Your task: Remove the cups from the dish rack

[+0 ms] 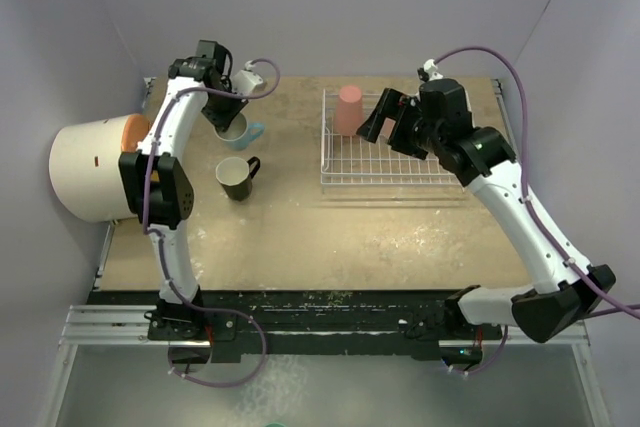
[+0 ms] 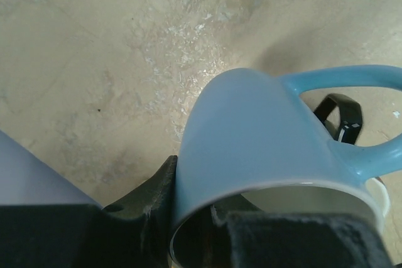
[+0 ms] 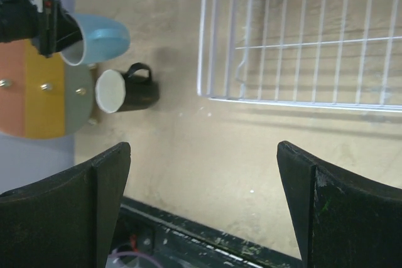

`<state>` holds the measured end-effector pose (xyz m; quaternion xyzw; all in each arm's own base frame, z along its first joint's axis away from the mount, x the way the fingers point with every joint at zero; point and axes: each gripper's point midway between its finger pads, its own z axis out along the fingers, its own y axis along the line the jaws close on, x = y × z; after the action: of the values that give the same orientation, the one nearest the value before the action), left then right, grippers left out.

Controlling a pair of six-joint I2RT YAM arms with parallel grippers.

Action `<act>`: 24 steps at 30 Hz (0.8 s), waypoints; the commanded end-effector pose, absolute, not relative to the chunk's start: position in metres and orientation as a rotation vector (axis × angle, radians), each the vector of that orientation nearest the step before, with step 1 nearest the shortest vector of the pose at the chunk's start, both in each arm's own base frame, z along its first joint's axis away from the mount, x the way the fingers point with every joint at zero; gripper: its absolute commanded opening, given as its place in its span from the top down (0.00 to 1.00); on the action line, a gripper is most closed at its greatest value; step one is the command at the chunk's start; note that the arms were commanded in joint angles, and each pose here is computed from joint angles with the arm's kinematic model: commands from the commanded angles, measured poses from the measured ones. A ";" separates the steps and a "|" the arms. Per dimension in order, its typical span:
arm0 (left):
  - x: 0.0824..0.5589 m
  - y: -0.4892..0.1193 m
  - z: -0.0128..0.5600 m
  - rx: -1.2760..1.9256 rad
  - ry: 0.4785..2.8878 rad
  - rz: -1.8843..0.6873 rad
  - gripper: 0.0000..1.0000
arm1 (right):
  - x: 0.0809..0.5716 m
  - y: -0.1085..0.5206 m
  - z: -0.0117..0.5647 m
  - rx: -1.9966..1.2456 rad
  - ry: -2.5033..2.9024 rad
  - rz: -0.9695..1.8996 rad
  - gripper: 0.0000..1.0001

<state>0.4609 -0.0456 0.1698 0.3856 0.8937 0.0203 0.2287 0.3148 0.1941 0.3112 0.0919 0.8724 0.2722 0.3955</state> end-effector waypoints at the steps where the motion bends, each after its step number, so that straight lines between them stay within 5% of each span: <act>1: 0.476 -0.033 0.177 0.988 2.488 0.082 1.00 | 0.332 0.169 0.301 0.208 2.196 0.471 0.00; 10: 0.477 -0.030 0.119 1.039 2.599 0.004 1.00 | 0.381 0.124 0.269 0.230 2.217 0.104 0.00; 18: 0.483 -0.034 0.098 1.044 2.602 -0.047 1.00 | 0.431 0.099 0.228 0.158 2.269 0.075 0.00; 21: 0.483 -0.034 0.095 1.044 2.600 -0.049 0.78 | 0.446 0.097 0.211 0.111 2.285 0.063 0.01; 24: 0.486 -0.034 0.097 1.049 2.566 -0.029 0.67 | 0.460 0.098 0.200 0.082 2.288 0.041 0.02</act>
<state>0.4735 -0.0309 0.0793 0.3689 0.9193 -0.0124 0.1362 0.4315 0.0898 0.1819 0.0731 0.9264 0.0085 0.3692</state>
